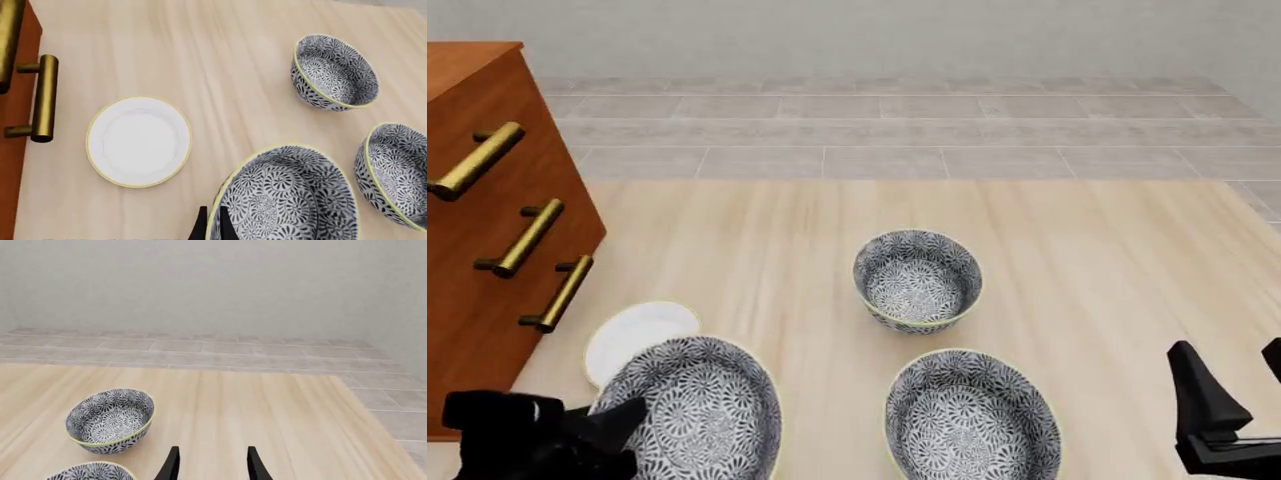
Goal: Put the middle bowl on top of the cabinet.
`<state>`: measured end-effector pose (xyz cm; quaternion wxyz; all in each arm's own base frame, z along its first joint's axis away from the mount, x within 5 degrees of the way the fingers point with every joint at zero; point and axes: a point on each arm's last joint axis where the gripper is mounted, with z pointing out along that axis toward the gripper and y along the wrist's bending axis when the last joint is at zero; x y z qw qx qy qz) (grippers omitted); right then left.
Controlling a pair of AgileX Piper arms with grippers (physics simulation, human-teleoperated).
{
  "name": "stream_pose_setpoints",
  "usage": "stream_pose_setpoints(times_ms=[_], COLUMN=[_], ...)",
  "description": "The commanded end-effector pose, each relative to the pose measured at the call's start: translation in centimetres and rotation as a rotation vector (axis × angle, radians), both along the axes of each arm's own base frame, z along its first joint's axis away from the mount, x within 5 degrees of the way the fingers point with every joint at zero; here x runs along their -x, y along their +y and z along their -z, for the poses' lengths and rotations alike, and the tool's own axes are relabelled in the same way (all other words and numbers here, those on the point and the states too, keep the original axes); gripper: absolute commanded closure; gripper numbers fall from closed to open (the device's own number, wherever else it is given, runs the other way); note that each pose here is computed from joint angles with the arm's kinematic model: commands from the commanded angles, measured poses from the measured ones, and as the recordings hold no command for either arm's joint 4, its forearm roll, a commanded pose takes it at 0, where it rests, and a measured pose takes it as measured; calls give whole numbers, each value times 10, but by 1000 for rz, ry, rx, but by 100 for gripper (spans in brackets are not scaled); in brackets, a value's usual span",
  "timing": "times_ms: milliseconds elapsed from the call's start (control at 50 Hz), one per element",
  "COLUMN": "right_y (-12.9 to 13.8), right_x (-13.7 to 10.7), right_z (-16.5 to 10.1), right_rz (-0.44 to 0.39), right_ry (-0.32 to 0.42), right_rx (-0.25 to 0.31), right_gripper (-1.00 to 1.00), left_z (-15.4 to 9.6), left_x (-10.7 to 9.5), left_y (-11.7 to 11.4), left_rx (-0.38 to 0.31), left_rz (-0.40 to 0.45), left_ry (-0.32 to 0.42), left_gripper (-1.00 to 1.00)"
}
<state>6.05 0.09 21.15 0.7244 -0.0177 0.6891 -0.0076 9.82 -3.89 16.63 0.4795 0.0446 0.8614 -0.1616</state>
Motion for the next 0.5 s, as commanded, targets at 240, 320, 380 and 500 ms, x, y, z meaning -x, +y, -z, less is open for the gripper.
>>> stream_pose_setpoints(times_ms=[240,320,380,500], right_y=[0,0,0,0], right_x=[1,2,2,0], right_z=[0,0,0,0], right_rz=[4,4,4,5], right_ry=[-2,-3,-3,-5], right_rx=[-6,-6,-6,-6], right_gripper=[-100,-100,-100,-100], left_z=[-33,-36,-38,-49], left_x=[19,20,20,24], left_y=[9,10,10,12], left_rx=[52,53,52,55], left_rz=[-24,-28,-32,-32], left_ry=[-87,-93,-98,-117], left_gripper=[100,100,100,100])
